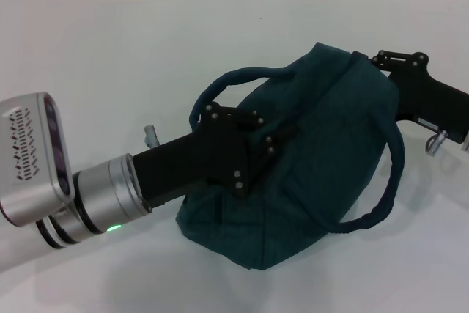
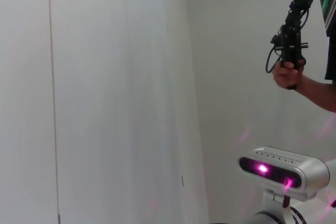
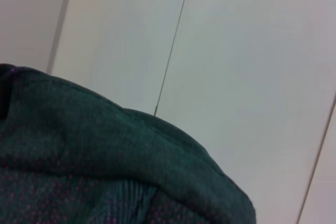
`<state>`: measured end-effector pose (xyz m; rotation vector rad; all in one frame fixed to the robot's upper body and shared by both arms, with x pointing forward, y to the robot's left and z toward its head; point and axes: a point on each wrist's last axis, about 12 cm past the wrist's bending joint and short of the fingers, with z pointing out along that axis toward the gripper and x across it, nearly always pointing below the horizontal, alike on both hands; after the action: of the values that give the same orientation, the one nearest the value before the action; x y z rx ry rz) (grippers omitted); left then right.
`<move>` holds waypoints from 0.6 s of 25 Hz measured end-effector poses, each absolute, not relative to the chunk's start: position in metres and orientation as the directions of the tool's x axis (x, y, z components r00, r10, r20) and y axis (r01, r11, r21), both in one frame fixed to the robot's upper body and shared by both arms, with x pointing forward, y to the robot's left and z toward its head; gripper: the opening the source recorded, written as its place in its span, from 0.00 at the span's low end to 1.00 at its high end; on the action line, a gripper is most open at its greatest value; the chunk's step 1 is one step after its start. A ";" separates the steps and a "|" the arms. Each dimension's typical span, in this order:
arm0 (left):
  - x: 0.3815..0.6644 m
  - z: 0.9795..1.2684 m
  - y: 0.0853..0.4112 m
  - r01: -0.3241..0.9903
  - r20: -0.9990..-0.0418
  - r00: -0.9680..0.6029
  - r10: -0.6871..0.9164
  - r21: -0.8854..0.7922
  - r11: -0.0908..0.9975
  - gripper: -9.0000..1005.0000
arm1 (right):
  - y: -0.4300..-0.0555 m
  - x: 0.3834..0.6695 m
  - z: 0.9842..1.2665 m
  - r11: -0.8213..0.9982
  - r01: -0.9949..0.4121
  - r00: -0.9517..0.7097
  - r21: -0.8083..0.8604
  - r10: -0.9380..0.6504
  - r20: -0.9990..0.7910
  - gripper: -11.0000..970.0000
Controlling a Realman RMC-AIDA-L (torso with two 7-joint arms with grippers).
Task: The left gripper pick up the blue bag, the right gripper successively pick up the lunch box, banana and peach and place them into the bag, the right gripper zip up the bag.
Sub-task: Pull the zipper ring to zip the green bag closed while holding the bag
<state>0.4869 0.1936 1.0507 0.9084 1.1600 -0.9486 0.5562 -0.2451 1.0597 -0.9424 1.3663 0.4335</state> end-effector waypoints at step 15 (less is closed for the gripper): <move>0.489 1.052 0.194 0.929 -0.980 0.143 -0.137 0.085 0.360 0.11 | -0.255 0.563 1.051 0.626 -0.714 0.134 -0.315 -0.319 -0.938 0.05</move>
<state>0.4887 0.1945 1.0519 0.8834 1.1583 -0.9348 0.5626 -0.2551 1.0513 -0.9227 1.4614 0.3548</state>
